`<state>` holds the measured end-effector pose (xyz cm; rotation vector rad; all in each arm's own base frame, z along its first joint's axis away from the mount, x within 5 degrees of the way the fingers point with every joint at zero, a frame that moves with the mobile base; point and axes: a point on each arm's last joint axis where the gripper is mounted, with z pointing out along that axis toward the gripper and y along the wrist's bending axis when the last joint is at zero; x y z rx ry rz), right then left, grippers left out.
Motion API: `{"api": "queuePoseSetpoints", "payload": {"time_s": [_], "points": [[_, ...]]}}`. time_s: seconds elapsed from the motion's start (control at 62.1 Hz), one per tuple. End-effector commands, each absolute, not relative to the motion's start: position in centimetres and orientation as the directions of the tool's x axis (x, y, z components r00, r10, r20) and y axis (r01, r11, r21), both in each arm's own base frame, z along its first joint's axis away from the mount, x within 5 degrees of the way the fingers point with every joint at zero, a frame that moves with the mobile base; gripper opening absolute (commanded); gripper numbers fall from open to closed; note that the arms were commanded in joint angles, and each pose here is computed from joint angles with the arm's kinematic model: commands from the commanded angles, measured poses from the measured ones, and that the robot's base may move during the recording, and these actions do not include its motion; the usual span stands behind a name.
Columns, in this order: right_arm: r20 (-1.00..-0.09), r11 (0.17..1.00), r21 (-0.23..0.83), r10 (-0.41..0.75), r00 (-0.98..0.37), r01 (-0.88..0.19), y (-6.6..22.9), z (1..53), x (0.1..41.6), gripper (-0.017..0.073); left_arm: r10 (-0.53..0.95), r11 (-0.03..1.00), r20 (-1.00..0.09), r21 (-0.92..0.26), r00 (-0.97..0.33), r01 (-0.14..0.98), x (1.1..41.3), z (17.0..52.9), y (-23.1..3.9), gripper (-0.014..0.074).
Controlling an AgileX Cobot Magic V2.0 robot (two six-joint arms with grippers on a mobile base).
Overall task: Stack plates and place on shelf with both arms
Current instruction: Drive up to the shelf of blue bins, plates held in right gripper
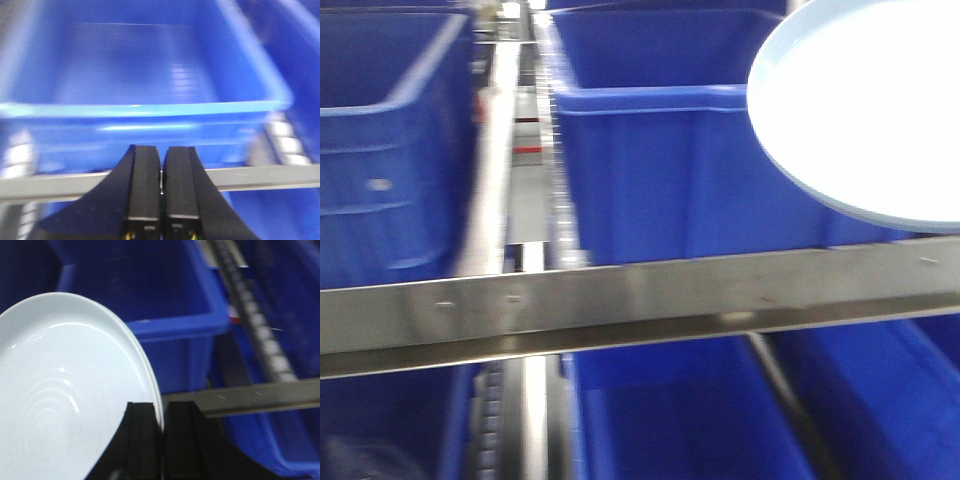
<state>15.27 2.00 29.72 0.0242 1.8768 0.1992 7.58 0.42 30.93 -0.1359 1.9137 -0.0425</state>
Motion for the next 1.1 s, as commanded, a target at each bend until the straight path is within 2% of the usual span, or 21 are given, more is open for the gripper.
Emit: {"api": "queuePoseSetpoints", "payload": {"time_s": [0.0,1.079], "points": [[-0.975,0.984,0.151,0.131,-0.180,-0.098,1.93,31.80,15.43,0.0048,-0.109,0.994,-0.964,-0.102,-0.241,-0.045,7.73,32.49,0.27,0.0089],[-0.975,0.984,0.151,0.131,-0.180,-0.098,1.93,31.80,15.43,0.0048,-0.109,0.994,-0.964,-0.102,-0.241,-0.045,7.73,32.49,0.27,0.0089]]}}
